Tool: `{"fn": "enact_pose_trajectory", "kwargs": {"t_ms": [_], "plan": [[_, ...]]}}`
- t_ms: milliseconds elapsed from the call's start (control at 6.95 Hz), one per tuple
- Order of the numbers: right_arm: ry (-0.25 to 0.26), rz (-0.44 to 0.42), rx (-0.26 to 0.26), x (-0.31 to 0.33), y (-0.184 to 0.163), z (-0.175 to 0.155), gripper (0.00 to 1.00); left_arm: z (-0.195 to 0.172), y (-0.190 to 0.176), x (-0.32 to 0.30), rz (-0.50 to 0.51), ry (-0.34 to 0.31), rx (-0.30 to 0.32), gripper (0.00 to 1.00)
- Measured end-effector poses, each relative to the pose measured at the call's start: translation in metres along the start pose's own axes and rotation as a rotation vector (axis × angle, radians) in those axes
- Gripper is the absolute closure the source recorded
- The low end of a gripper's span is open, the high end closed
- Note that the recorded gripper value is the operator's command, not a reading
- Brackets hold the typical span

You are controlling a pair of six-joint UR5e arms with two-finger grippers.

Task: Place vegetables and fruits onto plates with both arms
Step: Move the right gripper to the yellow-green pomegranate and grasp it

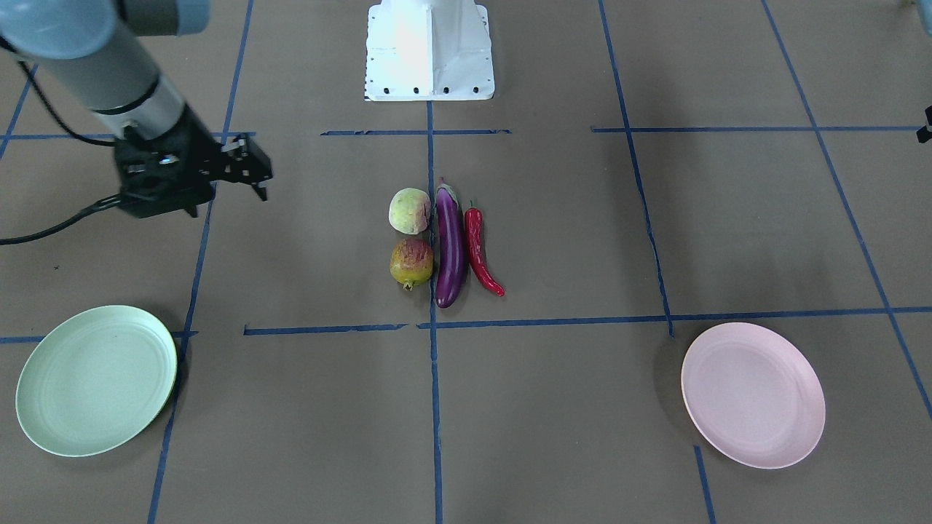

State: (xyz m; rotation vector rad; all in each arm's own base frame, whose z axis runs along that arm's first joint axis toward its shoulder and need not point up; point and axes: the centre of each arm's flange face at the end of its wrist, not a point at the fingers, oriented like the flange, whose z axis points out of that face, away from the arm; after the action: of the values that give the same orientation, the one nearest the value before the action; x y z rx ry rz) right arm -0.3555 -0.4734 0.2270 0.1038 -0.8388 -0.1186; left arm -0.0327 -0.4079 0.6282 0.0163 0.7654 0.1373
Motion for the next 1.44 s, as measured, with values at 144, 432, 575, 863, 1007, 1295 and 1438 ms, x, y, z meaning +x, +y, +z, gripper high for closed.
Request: {"fn": "enact_pose_trajectory", "kwargs": {"t_ms": [144,432,575,863,1007,1295,1438], "plan": [[0.017,0.063,0.036,-0.058,0.020,0.018,0.00,0.000,0.000,0.000,0.001,0.000,0.000,0.00],[0.034,0.164,0.122,-0.138,0.046,0.057,0.00,0.000,0.000,0.000,0.000,0.001,0.000,0.00],[0.025,0.190,0.164,-0.160,0.053,0.084,0.00,0.000,0.000,0.000,0.000,0.001,-0.001,0.00],[0.036,0.197,0.200,-0.180,0.063,0.126,0.01,0.001,0.000,0.000,-0.001,0.001,-0.002,0.00],[0.054,0.197,0.202,-0.185,0.068,0.141,0.02,0.002,0.000,-0.001,-0.001,0.001,-0.003,0.00],[0.092,0.194,0.198,-0.195,0.073,0.167,0.28,0.003,0.000,-0.002,-0.003,0.001,-0.004,0.00],[0.103,0.191,0.193,-0.199,0.074,0.175,0.81,0.003,0.000,-0.002,-0.003,0.001,-0.004,0.00]]}}
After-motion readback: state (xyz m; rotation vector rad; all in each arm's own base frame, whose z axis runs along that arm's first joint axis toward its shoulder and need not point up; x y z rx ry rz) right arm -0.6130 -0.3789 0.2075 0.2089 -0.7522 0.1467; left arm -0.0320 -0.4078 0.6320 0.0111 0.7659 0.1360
